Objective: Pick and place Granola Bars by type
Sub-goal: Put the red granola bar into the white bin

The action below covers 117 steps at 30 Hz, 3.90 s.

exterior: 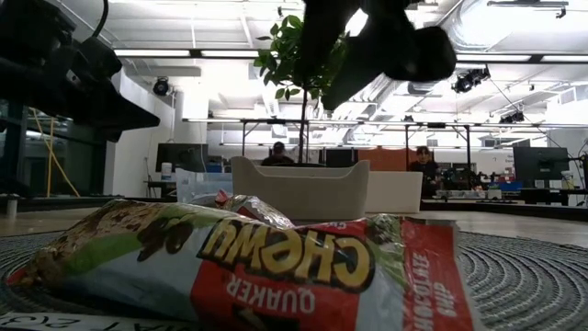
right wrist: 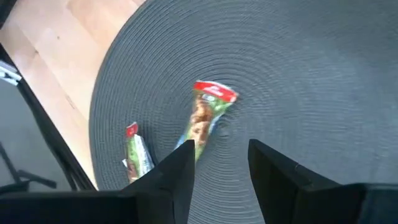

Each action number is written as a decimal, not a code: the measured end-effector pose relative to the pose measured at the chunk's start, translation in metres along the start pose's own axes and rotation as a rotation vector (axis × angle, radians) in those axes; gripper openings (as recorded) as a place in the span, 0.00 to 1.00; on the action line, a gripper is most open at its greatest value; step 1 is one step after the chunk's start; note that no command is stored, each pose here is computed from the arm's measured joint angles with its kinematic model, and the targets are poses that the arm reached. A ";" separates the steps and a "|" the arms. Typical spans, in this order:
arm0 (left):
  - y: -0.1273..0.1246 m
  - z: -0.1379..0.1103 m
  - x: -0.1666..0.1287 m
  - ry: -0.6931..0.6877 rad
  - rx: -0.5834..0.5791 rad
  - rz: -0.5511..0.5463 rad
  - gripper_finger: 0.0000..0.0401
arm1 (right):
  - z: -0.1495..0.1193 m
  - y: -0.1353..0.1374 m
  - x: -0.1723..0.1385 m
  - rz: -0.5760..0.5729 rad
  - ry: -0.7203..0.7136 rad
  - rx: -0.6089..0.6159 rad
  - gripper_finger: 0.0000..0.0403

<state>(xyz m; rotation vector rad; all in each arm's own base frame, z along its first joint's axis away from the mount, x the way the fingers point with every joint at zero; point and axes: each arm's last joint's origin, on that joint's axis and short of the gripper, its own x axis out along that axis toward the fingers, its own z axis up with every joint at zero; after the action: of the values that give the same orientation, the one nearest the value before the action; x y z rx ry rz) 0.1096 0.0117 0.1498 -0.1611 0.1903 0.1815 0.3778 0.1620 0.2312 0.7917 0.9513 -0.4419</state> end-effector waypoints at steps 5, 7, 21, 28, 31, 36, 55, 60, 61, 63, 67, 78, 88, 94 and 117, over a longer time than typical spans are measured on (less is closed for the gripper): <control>0.000 0.000 0.000 0.000 0.000 0.000 0.00 | -0.005 0.009 0.019 0.074 -0.003 0.007 0.33; 0.000 0.000 0.000 0.000 0.000 0.000 0.00 | -0.008 0.013 0.027 0.101 0.005 0.008 0.33; 0.000 0.000 0.000 0.000 -0.001 -0.001 0.00 | -0.027 0.013 0.061 0.094 0.062 0.035 0.62; 0.000 0.000 0.000 0.000 -0.001 -0.001 0.00 | -0.022 0.012 0.069 0.105 0.069 0.046 0.72; 0.000 0.000 0.000 0.000 -0.001 -0.001 0.00 | -0.014 0.009 0.071 0.102 0.067 0.060 0.72; 0.000 0.000 0.000 0.000 -0.001 -0.001 0.00 | -0.004 0.005 0.073 0.102 0.076 0.052 0.72; 0.000 0.000 0.000 -0.002 -0.001 0.002 0.00 | -0.003 -0.004 0.115 0.145 0.231 0.086 0.71; 0.000 0.000 0.000 -0.002 -0.001 0.003 0.00 | -0.001 -0.007 0.116 0.132 0.234 0.090 0.63; 0.000 0.000 0.000 -0.002 -0.001 0.003 0.00 | -0.001 -0.007 0.116 0.132 0.238 0.087 0.61; 0.000 0.000 0.000 -0.002 -0.001 0.003 0.00 | 0.001 -0.008 0.117 0.126 0.238 0.078 0.57; 0.000 0.000 0.000 -0.002 -0.001 0.003 0.00 | 0.002 -0.010 0.118 0.131 0.251 0.067 0.49; 0.000 0.000 0.000 -0.002 -0.001 0.003 0.00 | 0.008 -0.011 0.120 0.160 0.262 0.035 0.34; 0.000 0.000 0.000 -0.002 -0.001 0.002 0.00 | 0.033 -0.012 0.109 0.242 0.240 0.002 0.22; 0.000 0.000 0.000 -0.002 -0.001 0.003 0.00 | 0.046 -0.005 0.098 0.346 0.204 -0.030 0.17; 0.000 0.000 0.000 -0.001 -0.001 0.002 0.00 | 0.024 0.013 0.085 0.434 0.234 -0.142 0.38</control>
<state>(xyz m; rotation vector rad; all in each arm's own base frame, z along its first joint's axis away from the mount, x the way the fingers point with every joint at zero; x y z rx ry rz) 0.1095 0.0117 0.1499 -0.1620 0.1891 0.1833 0.4438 0.1517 0.1719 0.9036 0.9806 0.0971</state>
